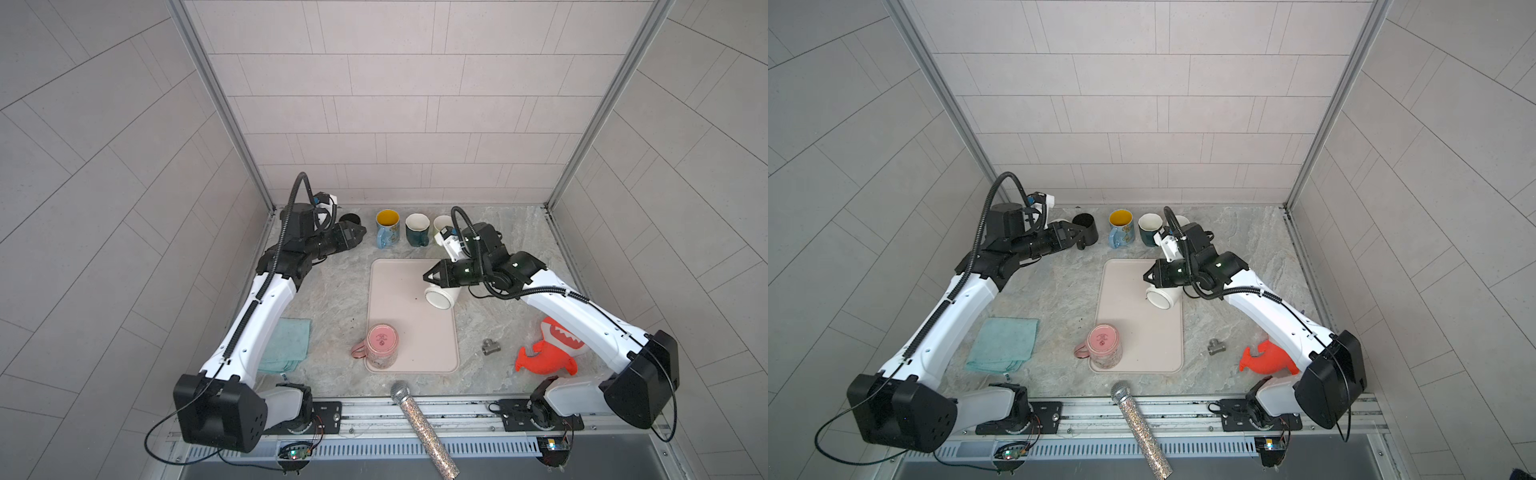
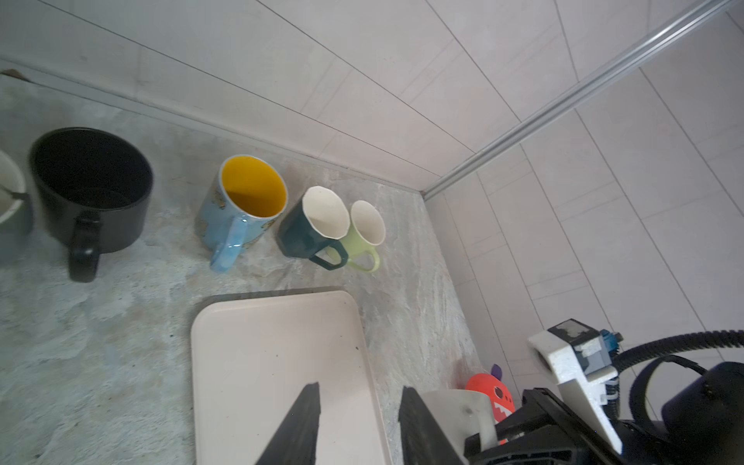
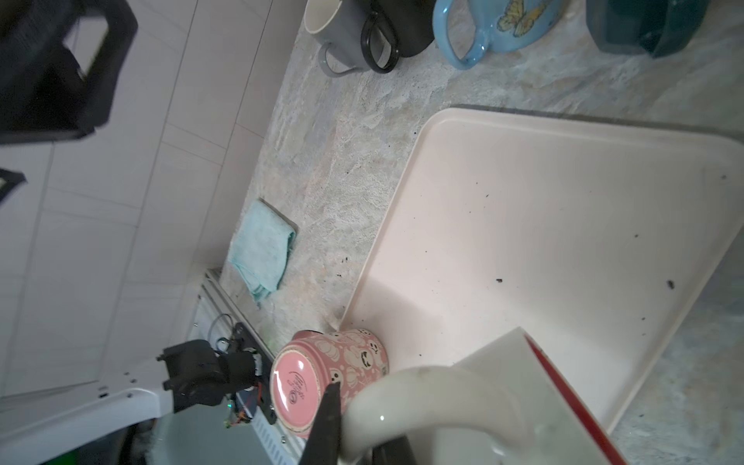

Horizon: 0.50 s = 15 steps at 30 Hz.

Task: Turn the mug right side up
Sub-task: 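Turn the white mug upright with the right gripper while the left gripper approaches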

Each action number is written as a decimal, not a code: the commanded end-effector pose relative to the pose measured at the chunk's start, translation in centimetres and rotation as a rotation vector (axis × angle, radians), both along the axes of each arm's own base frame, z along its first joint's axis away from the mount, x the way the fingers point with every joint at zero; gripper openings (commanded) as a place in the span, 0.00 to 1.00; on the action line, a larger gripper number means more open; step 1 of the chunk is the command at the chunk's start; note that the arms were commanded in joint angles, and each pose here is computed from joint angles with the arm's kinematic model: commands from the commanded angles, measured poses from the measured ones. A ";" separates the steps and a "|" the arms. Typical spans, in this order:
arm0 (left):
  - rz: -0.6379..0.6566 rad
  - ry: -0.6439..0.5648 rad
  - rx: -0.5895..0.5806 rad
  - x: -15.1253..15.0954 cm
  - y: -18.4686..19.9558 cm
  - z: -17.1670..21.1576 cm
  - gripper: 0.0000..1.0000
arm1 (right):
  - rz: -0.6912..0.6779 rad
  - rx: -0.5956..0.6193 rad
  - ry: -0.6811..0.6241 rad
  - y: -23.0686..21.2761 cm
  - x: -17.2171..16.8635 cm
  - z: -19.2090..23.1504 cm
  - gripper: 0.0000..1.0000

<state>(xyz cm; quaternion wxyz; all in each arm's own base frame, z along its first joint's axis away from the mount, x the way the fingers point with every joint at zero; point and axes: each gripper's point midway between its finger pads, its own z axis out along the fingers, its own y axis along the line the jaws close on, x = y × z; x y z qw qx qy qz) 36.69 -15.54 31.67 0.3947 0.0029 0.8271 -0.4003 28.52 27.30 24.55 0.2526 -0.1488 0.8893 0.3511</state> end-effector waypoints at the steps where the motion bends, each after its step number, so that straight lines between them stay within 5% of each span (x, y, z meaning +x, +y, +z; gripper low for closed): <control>1: -0.131 -0.003 -0.028 -1.0 -2.4 1.3 0.39 | 0.111 -0.121 -0.273 0.1 0.3 2.6 0.00; 15: -0.413 0.058 0.018 -5.1 -8.8 -0.2 0.39 | 0.353 -0.154 -0.575 1.8 -2.2 5.6 0.00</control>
